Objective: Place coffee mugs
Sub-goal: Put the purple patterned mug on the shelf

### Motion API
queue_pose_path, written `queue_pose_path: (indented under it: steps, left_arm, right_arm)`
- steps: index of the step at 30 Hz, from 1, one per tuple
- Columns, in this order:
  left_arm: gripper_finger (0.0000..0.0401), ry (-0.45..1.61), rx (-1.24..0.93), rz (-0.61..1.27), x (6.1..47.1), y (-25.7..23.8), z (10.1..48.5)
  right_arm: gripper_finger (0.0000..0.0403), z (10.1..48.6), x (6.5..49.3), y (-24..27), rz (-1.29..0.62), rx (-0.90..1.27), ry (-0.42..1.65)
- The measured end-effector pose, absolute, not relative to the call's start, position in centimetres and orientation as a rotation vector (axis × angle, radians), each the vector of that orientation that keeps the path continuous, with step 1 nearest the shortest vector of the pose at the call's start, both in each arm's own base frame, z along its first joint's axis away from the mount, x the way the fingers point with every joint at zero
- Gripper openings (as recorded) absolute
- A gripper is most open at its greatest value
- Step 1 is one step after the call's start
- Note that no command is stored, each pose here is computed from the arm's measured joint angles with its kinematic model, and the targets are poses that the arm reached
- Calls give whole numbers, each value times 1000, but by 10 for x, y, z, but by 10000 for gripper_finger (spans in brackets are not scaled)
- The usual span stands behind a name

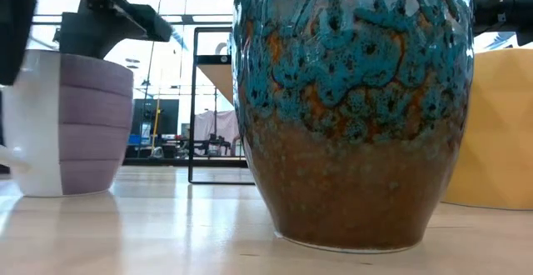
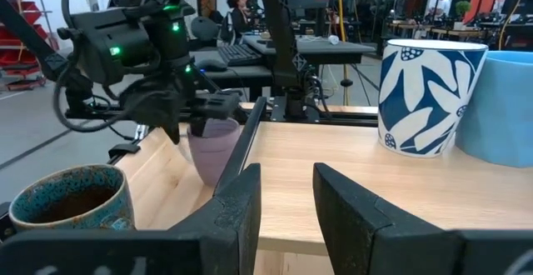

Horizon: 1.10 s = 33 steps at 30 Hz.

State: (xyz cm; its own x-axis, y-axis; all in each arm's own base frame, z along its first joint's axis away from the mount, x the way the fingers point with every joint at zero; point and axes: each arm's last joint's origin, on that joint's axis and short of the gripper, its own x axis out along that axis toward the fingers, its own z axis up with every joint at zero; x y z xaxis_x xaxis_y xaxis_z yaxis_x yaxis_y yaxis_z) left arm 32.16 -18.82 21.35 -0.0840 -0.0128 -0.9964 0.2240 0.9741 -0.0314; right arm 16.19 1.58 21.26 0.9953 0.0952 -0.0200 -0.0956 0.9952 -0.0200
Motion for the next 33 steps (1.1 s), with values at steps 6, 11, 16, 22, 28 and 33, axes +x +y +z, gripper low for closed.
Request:
queue_pose_path:
  steps: [6, 11, 16, 22, 28, 33]
  left_arm:
    - [187, 1603, 414, -455, 318, -194, 213]
    - [187, 1601, 422, -422, 318, -193, 214]
    - [187, 1617, 430, -395, 317, -191, 214]
    - [187, 1600, 360, -287, 321, -192, 230]
    - [187, 1535, 141, 18, 326, -192, 250]
    - [187, 1486, -155, 313, 328, -191, 254]
  right_arm:
    - [117, 213, 162, 16, 98, -22, 19]
    - [117, 213, 162, 16, 99, -22, 18]
    - [117, 213, 162, 16, 99, -22, 16]
    - [117, 213, 162, 16, 99, -22, 17]
    - [117, 213, 162, 16, 99, -22, 17]
    - [117, 213, 162, 16, 100, -21, 17]
